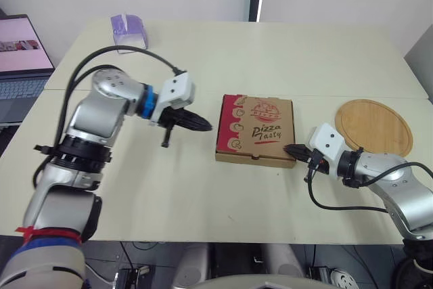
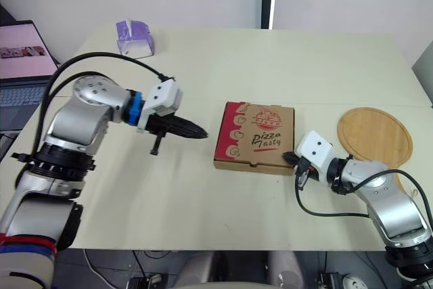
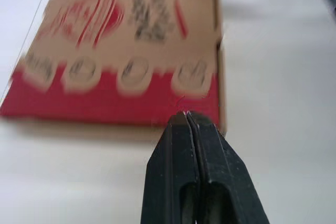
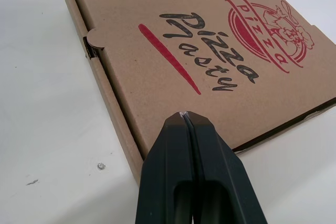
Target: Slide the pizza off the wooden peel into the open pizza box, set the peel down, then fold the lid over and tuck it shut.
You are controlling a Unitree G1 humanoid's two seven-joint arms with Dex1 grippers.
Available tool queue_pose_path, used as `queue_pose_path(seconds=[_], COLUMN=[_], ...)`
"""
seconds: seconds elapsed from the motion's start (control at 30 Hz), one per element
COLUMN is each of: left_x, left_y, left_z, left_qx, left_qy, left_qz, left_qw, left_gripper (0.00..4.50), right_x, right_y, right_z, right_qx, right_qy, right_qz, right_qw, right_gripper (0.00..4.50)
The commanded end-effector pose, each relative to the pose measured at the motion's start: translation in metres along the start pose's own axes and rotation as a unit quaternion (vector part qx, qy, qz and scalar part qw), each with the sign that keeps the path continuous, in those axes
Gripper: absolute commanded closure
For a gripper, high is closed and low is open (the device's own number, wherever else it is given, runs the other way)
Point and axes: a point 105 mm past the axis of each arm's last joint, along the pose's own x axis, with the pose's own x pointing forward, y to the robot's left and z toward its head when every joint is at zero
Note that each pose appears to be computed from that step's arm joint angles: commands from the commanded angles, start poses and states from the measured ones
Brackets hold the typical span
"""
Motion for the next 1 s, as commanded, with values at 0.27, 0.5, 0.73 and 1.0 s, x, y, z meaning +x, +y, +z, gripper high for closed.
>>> queue_pose_path(seconds=[0.27,0.5,0.73,1.0], left_x=[0.04,0.065,0.064,0.023], left_y=[0.003,-0.009,-0.01,0.002], left_z=[-0.024,-0.011,-0.013,0.026], left_qx=[-0.008,-0.007,-0.013,0.015], left_qy=[0.001,-0.029,-0.031,-0.099], left_qz=[0.008,-0.031,-0.024,0.059], left_qw=[1.0,0.999,0.999,0.993], left_gripper=[4.5,4.5,4.5,4.5], right_x=[-0.005,-0.006,-0.006,-0.02], right_y=[0.0,0.001,0.002,-0.025], right_z=[0.01,0.009,0.011,0.026], right_qx=[-0.017,-0.017,-0.018,-0.02], right_qy=[-0.013,-0.011,-0.017,-0.05], right_qz=[0.002,0.004,0.001,-0.057], right_qw=[1.0,1.0,1.0,0.997], right_gripper=[4.45,4.45,4.45,4.45])
